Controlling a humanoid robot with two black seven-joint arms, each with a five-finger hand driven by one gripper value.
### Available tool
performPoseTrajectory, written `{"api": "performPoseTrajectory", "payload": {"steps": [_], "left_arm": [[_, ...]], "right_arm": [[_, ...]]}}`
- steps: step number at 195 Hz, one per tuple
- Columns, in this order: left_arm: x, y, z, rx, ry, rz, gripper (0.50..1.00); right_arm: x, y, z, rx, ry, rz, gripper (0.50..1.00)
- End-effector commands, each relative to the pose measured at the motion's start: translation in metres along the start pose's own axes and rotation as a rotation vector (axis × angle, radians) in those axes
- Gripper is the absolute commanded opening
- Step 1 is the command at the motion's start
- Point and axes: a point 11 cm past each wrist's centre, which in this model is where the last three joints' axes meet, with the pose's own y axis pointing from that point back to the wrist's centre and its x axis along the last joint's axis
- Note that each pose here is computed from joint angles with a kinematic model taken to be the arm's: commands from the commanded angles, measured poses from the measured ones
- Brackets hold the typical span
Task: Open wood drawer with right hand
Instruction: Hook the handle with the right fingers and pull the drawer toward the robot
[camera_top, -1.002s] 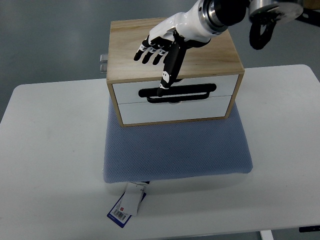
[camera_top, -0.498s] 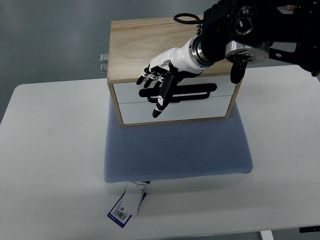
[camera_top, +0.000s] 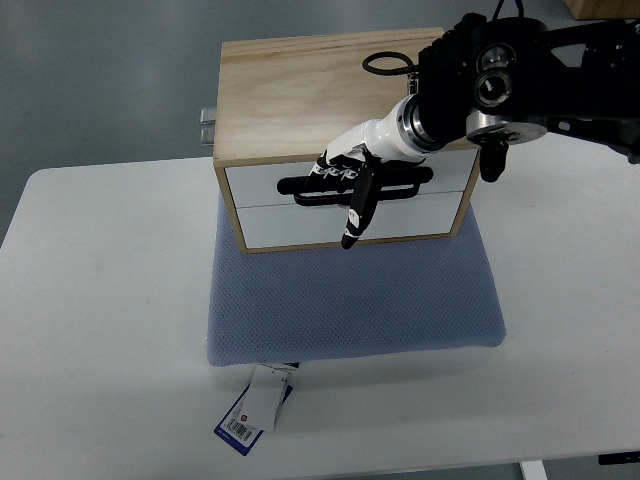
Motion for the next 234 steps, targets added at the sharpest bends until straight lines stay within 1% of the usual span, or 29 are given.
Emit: {"api": "performPoseTrajectory", "payload": {"steps": [1, 8, 43, 103, 104, 116, 152, 153, 164, 234], "left_arm": [[0.001, 0.0, 0.0, 0.0, 0.0, 0.002, 1.0], [0.001, 0.0, -0.001, 0.001, 0.002, 0.002, 1.0], [0.001, 0.0, -0.001, 0.001, 0.001, 0.002, 1.0], [0.001, 0.0, -0.001, 0.001, 0.001, 0.003, 1.0], [0.001, 0.0, -0.001, 0.001, 0.001, 0.003, 1.0], [0.002, 0.0, -0.001, 0.001, 0.001, 0.005, 1.0], [0.002, 0.0, -0.001, 0.001, 0.001, 0.005, 1.0], [0.002, 0.0, -0.001, 0.001, 0.001, 0.005, 1.0], [0.002, 0.0, -0.001, 0.001, 0.001, 0.005, 1.0], [0.003, 0.0, 0.0, 0.0, 0.001, 0.008, 1.0]], "right_arm": [[-0.001, -0.003, 0.006, -0.015, 0.01, 0.0, 0.94], [0.002, -0.004, 0.014, -0.032, 0.017, 0.012, 0.94], [-0.003, -0.007, 0.025, -0.049, 0.02, -0.012, 0.942], [-0.013, -0.003, 0.027, -0.039, 0.07, -0.12, 0.942], [-0.016, -0.001, 0.027, -0.036, 0.088, -0.149, 0.942], [-0.02, 0.003, 0.027, -0.027, 0.101, -0.19, 0.942], [-0.029, 0.01, 0.02, 0.007, 0.126, -0.253, 0.942], [-0.033, 0.014, 0.02, 0.018, 0.13, -0.279, 0.942], [-0.038, 0.017, 0.019, 0.031, 0.136, -0.306, 0.942], [-0.051, 0.036, 0.032, 0.048, 0.136, -0.337, 0.942]]}}
